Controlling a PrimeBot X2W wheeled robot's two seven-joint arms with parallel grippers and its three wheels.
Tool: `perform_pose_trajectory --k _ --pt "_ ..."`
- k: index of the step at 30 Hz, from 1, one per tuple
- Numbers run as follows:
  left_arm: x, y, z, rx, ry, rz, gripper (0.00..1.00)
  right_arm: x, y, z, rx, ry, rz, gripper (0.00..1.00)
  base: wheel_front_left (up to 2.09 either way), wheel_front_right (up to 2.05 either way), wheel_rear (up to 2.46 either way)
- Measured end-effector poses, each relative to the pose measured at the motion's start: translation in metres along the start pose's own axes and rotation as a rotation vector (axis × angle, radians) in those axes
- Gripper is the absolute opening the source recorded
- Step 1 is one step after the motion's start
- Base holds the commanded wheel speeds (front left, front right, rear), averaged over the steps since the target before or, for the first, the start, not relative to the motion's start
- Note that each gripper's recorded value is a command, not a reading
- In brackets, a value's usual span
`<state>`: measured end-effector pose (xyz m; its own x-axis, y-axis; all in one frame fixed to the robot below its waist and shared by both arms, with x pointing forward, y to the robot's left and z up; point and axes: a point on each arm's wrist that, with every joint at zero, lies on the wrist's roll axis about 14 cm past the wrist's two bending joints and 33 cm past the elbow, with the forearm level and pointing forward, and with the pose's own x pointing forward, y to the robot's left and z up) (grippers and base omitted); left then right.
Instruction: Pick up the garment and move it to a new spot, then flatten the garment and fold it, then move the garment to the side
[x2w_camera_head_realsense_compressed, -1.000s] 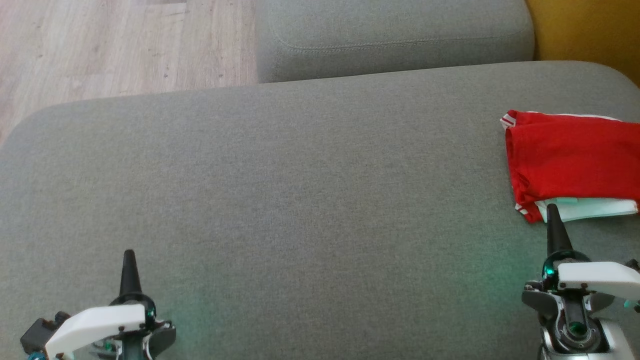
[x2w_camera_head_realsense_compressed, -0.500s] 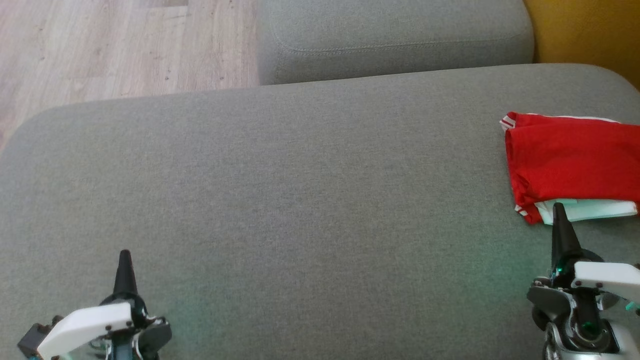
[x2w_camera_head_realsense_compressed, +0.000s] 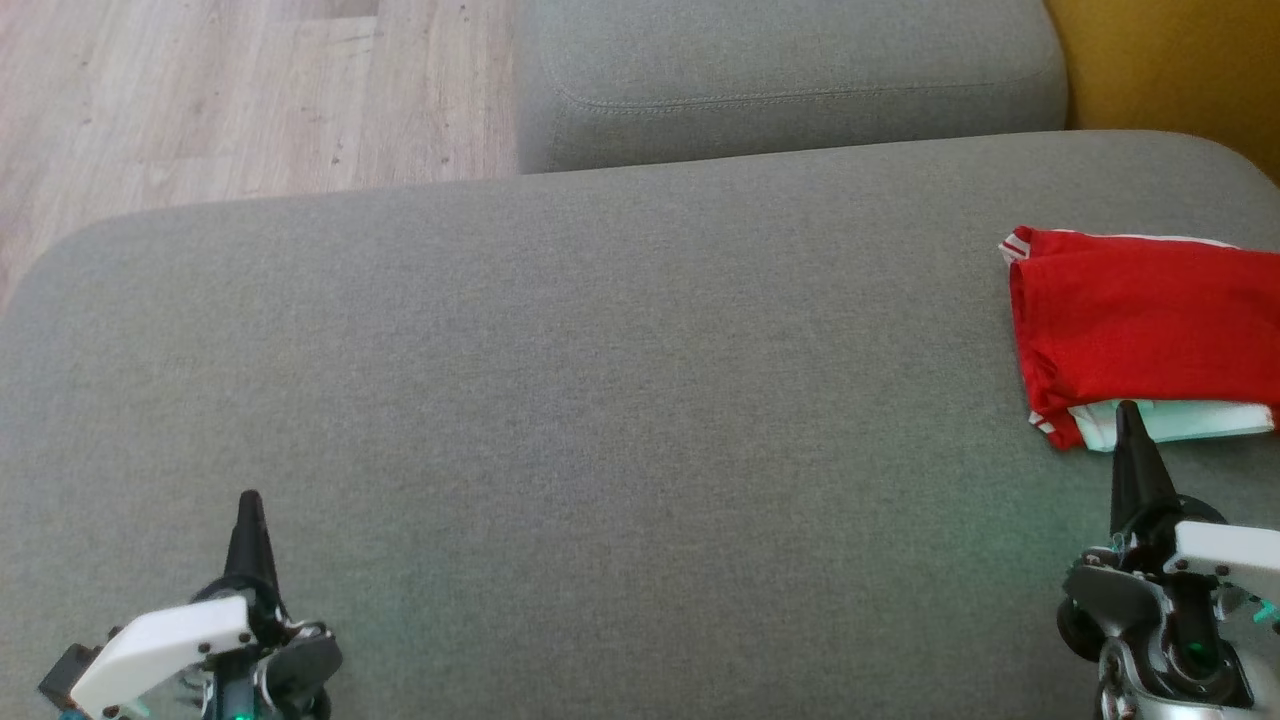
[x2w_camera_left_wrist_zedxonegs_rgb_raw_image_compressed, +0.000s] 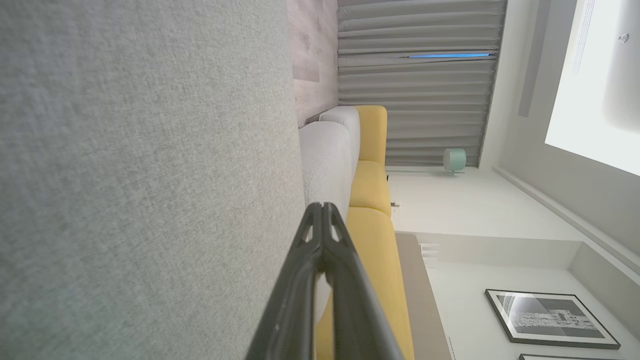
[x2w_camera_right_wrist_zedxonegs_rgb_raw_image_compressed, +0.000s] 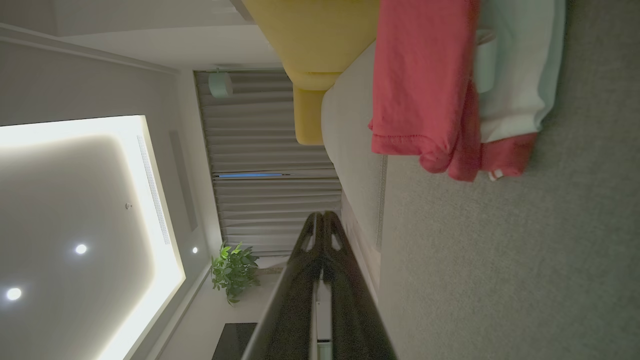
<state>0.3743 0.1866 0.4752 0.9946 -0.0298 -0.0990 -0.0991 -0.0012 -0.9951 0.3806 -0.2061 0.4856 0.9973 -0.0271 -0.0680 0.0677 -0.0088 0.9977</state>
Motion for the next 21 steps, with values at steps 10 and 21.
perform_pose_trajectory --k 10,21 --pt "0.0 0.0 0.0001 0.0 0.0 0.0 0.0 0.0 0.0001 0.0002 0.0 -0.001 0.0 0.0 0.0 0.0 0.0" --pt "0.0 0.0 0.0001 0.0 0.0 0.0 0.0 0.0 0.0002 0.0005 0.0 -0.001 0.001 0.0 0.0 0.0 0.0"
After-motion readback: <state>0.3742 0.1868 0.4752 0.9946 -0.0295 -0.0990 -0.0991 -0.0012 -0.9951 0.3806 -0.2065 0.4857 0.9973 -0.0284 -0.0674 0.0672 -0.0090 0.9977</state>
